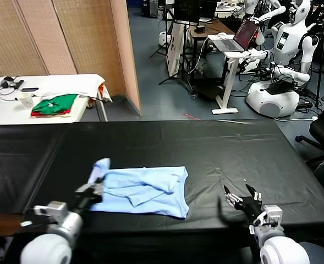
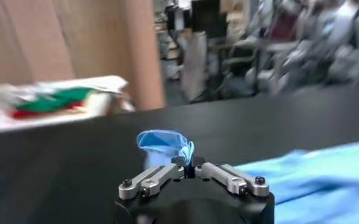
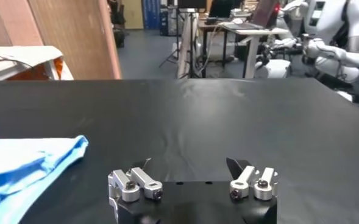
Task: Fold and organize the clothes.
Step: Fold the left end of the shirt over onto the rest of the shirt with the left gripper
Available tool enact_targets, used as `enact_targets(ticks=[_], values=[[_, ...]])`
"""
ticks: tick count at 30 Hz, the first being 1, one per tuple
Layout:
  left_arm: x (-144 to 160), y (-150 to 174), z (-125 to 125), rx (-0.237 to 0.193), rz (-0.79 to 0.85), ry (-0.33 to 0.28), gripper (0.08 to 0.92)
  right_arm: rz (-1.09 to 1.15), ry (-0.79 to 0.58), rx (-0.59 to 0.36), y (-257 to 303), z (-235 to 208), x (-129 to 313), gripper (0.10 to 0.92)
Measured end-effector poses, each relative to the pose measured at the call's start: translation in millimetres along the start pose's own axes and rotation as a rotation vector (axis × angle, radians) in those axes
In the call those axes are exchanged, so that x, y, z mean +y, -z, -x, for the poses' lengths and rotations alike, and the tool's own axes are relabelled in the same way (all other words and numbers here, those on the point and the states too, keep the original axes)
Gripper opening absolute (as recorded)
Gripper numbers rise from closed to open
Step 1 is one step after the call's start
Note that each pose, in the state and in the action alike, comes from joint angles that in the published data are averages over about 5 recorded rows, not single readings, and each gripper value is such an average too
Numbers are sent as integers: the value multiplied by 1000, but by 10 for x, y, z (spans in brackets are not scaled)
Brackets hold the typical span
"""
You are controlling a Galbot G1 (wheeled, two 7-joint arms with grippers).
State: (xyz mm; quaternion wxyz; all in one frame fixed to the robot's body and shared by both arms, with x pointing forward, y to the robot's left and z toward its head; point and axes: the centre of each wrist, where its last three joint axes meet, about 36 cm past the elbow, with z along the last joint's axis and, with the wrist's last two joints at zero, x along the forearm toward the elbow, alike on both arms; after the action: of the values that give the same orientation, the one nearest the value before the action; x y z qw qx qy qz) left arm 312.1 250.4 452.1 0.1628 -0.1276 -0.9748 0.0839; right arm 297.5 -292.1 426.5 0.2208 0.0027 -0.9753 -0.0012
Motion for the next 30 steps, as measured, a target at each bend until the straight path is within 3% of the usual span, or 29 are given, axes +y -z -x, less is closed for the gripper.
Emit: enact_targets(ticks=[6, 11, 30], values=[[-424, -110, 213, 9, -100, -140, 189, -5, -25, 7, -28, -76, -25, 907], [-673, -164, 338, 15, -134, -207, 189, -2, -30, 8, -37, -98, -3, 907], [-1009, -369, 621, 43, -137, -243, 189, 1, -26, 14, -68, -93, 15, 907]])
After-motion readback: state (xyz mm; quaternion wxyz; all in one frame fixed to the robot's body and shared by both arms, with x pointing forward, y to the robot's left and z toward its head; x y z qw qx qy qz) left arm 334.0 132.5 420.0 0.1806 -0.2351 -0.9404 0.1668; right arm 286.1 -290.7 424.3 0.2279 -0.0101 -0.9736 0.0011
